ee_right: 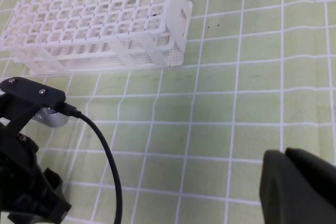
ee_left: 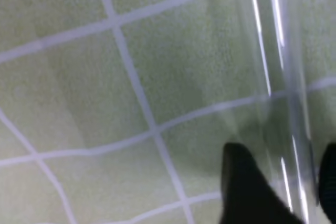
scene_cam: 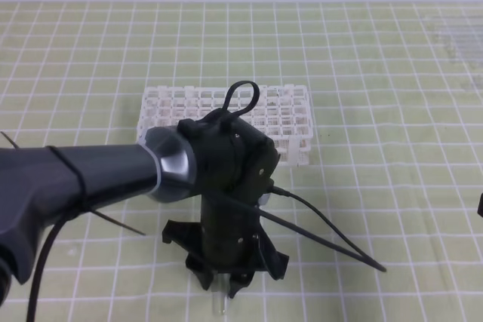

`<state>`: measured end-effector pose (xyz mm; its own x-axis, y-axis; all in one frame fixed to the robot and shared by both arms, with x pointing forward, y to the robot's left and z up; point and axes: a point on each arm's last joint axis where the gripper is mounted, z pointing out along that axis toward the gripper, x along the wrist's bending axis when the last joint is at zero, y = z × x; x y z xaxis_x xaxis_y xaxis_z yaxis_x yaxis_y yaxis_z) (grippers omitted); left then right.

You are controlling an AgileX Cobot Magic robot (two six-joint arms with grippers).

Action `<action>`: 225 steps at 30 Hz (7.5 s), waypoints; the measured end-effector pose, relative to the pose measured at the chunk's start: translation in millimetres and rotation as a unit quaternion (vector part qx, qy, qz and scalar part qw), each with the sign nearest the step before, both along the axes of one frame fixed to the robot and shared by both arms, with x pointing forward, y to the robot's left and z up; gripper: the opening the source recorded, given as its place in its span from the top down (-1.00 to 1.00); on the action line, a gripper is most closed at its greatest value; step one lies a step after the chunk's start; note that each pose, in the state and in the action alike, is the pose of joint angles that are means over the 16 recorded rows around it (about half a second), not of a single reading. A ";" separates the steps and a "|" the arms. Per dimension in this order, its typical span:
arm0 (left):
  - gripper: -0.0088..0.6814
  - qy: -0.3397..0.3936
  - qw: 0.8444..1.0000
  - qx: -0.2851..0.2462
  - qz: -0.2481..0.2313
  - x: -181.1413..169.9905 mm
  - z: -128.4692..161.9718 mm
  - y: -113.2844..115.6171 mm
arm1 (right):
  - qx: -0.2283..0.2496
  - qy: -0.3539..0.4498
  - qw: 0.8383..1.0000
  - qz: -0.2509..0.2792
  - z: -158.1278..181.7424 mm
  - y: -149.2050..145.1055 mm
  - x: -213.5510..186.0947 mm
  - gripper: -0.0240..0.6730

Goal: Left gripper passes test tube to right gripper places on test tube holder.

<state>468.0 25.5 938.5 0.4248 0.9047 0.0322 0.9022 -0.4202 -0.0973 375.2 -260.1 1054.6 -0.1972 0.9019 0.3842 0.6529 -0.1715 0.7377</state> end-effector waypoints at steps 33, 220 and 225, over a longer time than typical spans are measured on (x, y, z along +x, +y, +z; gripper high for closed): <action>0.83 -0.119 0.985 -0.104 -0.063 -19.7 112.1 29.8 | 0.023 0.019 0.998 0.047 16.7 8.3 -5.4 0.98; 0.91 -0.457 0.788 -0.391 -0.134 -117.7 104.2 145.9 | 0.032 -0.353 0.897 0.263 39.8 247.1 9.4 -0.47; 0.89 -0.455 0.790 -0.387 -0.135 -117.7 103.5 146.3 | 0.032 -0.353 0.897 0.263 39.3 247.4 9.5 -0.43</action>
<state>350.4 171.8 1042.0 0.7252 0.6834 -0.0836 0.3177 -0.2244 0.9213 384.7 -12.7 1093.9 -0.8042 0.5928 0.0427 0.0291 -0.0325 0.9990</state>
